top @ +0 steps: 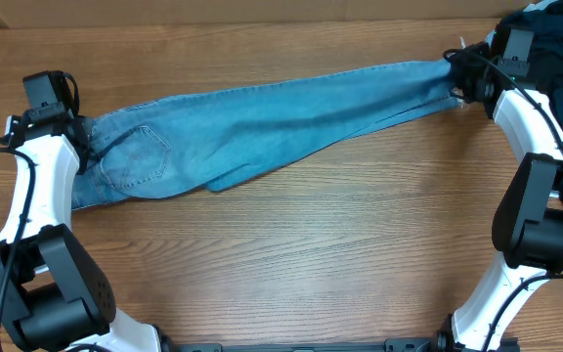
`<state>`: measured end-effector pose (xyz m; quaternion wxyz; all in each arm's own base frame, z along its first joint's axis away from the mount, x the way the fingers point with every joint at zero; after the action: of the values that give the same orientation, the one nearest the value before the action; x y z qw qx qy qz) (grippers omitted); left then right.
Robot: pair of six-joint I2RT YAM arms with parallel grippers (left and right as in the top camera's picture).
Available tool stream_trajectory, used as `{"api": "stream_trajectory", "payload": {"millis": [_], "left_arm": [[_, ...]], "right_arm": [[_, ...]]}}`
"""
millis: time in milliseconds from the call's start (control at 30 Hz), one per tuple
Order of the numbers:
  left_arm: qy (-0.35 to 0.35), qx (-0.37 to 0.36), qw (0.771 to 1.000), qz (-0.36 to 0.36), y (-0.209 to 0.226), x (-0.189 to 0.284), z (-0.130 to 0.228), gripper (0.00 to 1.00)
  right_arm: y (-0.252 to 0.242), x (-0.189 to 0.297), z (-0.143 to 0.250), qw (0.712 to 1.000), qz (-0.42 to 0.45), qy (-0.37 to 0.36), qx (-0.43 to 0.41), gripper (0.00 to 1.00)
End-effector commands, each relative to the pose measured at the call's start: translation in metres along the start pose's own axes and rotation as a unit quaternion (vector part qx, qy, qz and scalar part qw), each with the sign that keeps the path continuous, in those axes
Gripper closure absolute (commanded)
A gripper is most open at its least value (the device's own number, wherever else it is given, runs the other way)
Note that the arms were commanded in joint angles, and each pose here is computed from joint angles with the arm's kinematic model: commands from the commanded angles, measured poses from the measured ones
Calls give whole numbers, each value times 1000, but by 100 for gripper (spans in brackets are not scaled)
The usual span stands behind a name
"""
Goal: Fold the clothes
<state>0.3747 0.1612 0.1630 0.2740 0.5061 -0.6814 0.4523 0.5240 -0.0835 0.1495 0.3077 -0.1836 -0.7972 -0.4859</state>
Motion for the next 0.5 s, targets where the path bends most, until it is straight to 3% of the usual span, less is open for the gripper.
{"api": "stream_trajectory", "payload": {"millis": [0, 33, 67, 267, 400, 433, 467], "left_arm": [[-34, 20, 999, -9, -5, -8, -8, 55], [-35, 21, 999, -11, -4, -9, -7, 37], [-38, 21, 999, -11, -5, -9, -8, 25], [-33, 7, 999, 1, -8, -1, -8, 20], [-24, -6, 1000, 11, -12, 5, -2, 20], [-24, -9, 1000, 13, -13, 6, -1, 20], [-23, -14, 1000, 16, -15, 8, 1, 20]], "right_arm": [[12, 0, -11, 999, -20, -26, 4, 77], [13, 0, -13, 999, -24, -29, 21, 48], [14, 0, -13, 999, -26, -32, 35, 35], [26, 10, -29, 996, -39, -32, 72, 12], [40, 25, -38, 991, -27, -24, 131, 17], [43, 29, -38, 989, -21, -20, 147, 25], [47, 32, -35, 986, -19, -10, 167, 40]]}}
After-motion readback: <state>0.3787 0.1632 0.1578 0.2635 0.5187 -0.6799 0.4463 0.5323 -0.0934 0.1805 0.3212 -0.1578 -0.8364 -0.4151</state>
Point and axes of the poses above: each gripper's point midway between its finger pads, its own x axis back along the fingers, its own y axis along the line the jaws close on, z = x × y, the point moved 6 cm from there along x, back along the fingers, and after that the axes turned 4 degrees about x, right-handed, at the moved point
